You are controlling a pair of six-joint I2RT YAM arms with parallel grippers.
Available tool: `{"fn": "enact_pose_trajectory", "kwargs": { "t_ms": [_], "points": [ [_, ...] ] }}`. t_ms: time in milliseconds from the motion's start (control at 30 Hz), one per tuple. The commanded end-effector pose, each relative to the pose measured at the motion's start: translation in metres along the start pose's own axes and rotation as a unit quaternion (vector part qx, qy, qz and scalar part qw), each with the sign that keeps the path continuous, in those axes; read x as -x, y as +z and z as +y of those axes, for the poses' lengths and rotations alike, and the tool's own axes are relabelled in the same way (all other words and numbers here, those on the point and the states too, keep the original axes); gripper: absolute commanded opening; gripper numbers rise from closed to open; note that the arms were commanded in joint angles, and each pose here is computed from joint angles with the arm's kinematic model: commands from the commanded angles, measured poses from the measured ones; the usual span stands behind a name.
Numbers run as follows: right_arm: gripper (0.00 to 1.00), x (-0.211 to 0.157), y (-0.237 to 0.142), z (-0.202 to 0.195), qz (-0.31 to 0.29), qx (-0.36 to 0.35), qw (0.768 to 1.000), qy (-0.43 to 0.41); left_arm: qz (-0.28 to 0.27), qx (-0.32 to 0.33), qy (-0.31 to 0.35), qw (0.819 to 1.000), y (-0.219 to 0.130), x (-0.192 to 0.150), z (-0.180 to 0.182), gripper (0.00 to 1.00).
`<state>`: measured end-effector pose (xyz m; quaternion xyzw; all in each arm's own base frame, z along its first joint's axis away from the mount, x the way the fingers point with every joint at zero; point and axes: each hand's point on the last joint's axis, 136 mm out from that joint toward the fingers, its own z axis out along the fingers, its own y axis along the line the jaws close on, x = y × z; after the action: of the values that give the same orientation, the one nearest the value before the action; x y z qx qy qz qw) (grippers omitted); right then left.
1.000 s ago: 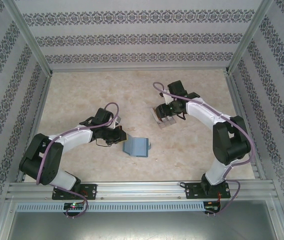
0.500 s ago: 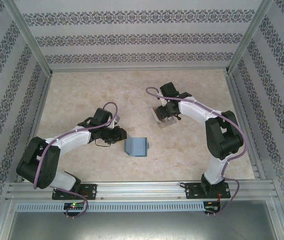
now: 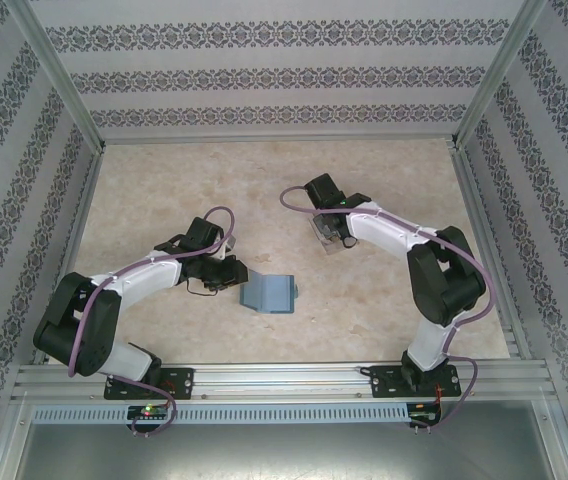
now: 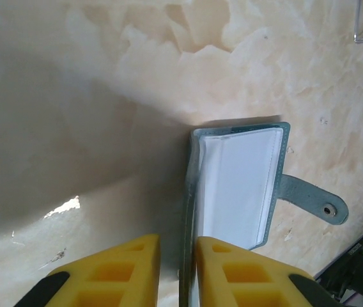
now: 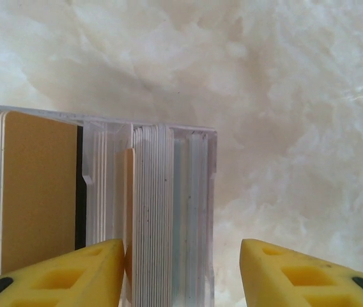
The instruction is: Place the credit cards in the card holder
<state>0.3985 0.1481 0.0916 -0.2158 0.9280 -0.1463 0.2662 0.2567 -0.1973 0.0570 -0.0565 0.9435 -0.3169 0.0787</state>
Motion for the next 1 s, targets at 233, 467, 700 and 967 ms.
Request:
{"fn": "enact_pose_trajectory", "kwargs": {
  "t_ms": [233, 467, 700, 967],
  "points": [
    [0.29, 0.007, -0.014, -0.016, -0.025, -0.031, 0.999, 0.0, -0.017, 0.028, 0.009, 0.999, -0.008, 0.009, 0.007, 0.22],
    [0.0, 0.006, -0.014, -0.001, -0.021, 0.019, 1.0, 0.008, -0.013, 0.025, 0.007, 1.0, -0.005, 0.006, 0.009, 0.2],
    [0.0, 0.009, -0.026, -0.003, -0.033, 0.04, 0.998, 0.03, -0.007, 0.02, 0.009, 1.0, -0.004, 0.005, 0.007, 0.2],
    [0.0, 0.011, -0.081, -0.029, -0.088, 0.03, 0.991, 0.098, 0.02, -0.013, 0.01, 1.0, -0.004, -0.006, -0.003, 0.36]
  ]
}}
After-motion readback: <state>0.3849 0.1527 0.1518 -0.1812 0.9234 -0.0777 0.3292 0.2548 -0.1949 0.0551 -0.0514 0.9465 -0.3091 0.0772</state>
